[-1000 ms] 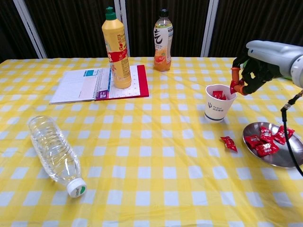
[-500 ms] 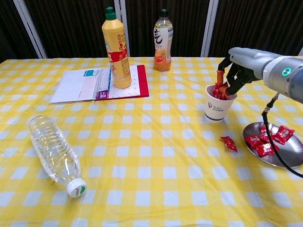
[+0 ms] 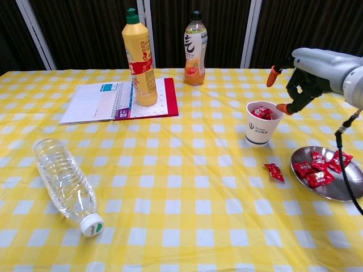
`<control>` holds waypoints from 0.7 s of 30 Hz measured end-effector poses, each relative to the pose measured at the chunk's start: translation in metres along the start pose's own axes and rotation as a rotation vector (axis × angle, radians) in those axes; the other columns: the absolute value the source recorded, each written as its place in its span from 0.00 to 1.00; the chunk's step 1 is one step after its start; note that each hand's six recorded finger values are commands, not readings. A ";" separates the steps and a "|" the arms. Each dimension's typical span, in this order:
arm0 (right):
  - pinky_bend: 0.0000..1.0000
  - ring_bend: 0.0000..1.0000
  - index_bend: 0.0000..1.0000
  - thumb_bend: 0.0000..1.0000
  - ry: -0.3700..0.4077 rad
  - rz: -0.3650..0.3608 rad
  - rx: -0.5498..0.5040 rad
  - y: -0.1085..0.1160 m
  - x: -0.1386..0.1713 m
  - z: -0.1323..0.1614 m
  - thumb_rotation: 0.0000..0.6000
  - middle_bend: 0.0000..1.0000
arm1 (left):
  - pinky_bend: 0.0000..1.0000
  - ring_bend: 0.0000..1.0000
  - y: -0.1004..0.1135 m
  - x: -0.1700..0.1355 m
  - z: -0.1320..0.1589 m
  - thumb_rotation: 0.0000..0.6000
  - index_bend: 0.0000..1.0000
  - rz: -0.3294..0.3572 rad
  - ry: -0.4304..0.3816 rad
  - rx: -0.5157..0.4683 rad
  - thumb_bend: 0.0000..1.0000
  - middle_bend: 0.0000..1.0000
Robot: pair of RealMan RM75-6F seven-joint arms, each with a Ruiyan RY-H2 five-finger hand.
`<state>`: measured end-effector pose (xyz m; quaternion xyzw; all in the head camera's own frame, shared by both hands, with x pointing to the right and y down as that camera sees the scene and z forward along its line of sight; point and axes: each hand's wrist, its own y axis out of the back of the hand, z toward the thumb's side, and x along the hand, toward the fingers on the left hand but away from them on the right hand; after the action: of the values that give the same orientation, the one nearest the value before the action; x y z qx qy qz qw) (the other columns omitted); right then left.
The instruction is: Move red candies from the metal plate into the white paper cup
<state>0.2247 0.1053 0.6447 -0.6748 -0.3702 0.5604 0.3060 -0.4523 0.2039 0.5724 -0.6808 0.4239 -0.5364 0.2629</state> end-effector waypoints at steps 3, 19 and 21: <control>0.96 0.88 0.33 0.39 -0.011 0.018 0.032 -0.007 0.013 -0.010 1.00 0.80 | 0.00 0.00 0.000 0.000 0.000 1.00 0.00 0.005 -0.003 0.005 0.04 0.00; 0.96 0.87 0.37 0.38 -0.093 0.166 0.107 -0.073 0.065 -0.059 1.00 0.80 | 0.00 0.00 -0.001 -0.003 0.003 1.00 0.00 0.023 -0.010 0.034 0.04 0.00; 0.96 0.87 0.38 0.38 -0.098 0.165 0.101 -0.075 0.064 -0.061 1.00 0.80 | 0.00 0.00 -0.001 -0.003 0.003 1.00 0.00 0.024 -0.008 0.033 0.04 0.00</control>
<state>0.2796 0.2000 0.6842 -0.6583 -0.2994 0.6340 0.2738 -0.4493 0.2065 0.5704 -0.6733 0.4220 -0.5374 0.2824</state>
